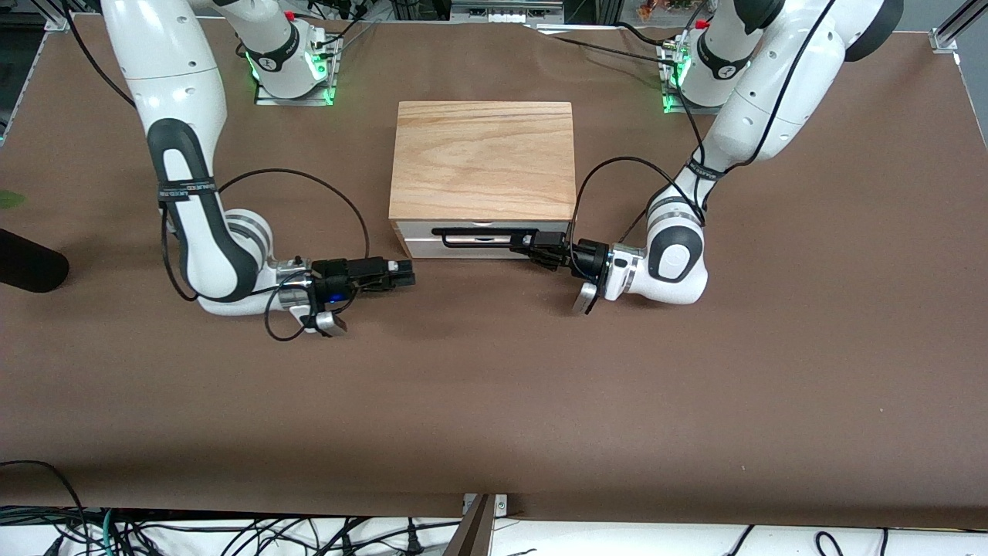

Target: Pull top drawer with both arms simultaneously

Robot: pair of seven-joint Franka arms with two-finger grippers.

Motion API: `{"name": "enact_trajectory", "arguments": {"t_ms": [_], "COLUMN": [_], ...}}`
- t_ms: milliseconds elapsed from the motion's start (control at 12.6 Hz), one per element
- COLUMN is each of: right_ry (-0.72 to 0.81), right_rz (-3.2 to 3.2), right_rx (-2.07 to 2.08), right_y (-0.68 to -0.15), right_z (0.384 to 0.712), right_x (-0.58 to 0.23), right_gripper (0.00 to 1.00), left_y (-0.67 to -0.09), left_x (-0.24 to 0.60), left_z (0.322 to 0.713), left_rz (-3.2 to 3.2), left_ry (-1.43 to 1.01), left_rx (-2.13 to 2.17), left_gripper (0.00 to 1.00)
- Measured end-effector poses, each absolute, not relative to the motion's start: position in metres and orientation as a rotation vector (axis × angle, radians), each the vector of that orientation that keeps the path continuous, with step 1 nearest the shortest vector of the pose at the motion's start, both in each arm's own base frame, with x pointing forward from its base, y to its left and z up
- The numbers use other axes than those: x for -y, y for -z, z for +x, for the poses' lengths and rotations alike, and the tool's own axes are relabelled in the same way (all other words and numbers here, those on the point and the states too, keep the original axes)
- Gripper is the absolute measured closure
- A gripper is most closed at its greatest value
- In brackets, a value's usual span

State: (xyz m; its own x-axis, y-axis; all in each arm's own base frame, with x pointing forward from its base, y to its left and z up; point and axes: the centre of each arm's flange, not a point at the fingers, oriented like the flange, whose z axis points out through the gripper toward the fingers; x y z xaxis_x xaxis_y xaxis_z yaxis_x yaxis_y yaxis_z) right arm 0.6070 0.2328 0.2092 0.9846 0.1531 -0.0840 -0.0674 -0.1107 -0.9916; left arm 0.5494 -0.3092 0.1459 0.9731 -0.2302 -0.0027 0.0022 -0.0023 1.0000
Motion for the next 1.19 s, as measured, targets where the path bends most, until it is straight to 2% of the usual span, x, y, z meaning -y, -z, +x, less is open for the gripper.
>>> {"name": "enact_trajectory", "arguments": {"t_ms": [159,715,1192], "right_ry": [-0.185,-0.175,-0.171], "right_rz": [-1.670,-1.622,-1.599], "right_rx": [0.089,0.119,0.134], "right_y": [-0.198,-0.142,-0.144], "right_z": [0.599,0.561,0.561], "right_x": [-0.243,-0.309,-0.302], "right_gripper": [0.00,0.00,0.00], "left_y": [-0.148,-0.148,-0.148], "left_x": [0.309,0.309,0.309], "left_z": [0.550,0.550,0.550], "left_rz": [1.554,1.555,1.555], "left_ry": [0.196,0.203,0.204], "left_rx": [0.171,0.163,0.163], "left_gripper": [0.82,0.82,0.82]}}
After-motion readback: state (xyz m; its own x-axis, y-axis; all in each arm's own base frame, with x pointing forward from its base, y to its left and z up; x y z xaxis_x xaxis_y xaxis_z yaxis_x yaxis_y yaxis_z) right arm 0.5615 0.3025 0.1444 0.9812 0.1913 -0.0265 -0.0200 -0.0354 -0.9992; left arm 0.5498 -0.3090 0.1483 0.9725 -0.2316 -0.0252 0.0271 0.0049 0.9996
